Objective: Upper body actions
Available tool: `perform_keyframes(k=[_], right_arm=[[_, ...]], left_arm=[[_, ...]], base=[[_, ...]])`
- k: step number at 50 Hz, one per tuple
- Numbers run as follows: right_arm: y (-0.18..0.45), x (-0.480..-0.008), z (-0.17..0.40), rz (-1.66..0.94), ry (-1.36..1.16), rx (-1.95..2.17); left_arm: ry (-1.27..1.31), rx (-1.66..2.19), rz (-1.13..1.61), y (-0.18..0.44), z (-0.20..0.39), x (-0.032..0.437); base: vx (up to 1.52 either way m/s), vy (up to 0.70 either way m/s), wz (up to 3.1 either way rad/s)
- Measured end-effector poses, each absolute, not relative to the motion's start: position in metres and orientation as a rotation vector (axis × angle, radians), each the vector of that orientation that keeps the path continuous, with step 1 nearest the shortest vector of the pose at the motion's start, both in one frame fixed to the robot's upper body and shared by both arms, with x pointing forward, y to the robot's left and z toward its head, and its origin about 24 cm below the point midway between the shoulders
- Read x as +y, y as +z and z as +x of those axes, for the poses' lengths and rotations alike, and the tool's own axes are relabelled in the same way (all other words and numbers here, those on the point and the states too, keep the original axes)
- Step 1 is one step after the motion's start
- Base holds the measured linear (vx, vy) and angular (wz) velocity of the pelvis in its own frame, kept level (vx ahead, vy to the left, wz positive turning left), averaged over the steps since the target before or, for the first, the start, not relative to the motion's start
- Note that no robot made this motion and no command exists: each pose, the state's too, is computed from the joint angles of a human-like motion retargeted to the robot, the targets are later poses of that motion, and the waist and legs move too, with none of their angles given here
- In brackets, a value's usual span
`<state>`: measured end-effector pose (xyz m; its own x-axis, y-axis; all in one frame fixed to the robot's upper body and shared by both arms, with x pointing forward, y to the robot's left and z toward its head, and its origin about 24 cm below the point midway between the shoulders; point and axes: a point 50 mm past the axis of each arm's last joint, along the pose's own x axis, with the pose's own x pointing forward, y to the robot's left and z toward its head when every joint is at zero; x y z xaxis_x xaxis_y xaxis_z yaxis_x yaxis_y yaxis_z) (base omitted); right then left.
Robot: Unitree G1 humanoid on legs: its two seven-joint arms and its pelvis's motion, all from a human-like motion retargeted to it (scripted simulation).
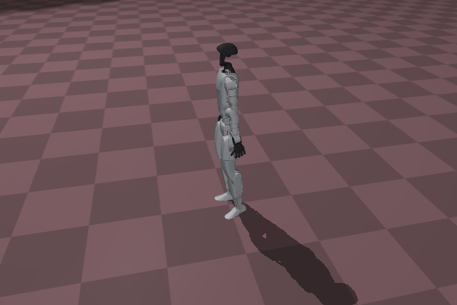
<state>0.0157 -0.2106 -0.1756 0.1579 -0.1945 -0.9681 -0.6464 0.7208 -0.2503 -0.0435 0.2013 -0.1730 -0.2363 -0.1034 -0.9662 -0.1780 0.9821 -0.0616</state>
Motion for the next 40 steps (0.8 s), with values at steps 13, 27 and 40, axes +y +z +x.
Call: perform_keyframes(k=[13, 27, 40], right_arm=[[-0.169, -0.238, 0.032, -0.795, 0.295, 1.435], [-0.173, -0.216, 0.054, -0.853, 0.457, 1.326], [-0.176, -0.209, 0.014, -0.81, 0.503, 1.454]], left_arm=[[0.1, 1.862, -0.165, -0.168, -0.066, 0.215], [0.061, 1.961, -0.33, -0.164, -0.102, 0.175], [0.157, 1.905, -0.281, -0.167, -0.086, 0.197]], base=[[-0.08, -0.09, 0.26], [-0.02, -0.04, -1.02], [0.07, 0.0, 0.39]])
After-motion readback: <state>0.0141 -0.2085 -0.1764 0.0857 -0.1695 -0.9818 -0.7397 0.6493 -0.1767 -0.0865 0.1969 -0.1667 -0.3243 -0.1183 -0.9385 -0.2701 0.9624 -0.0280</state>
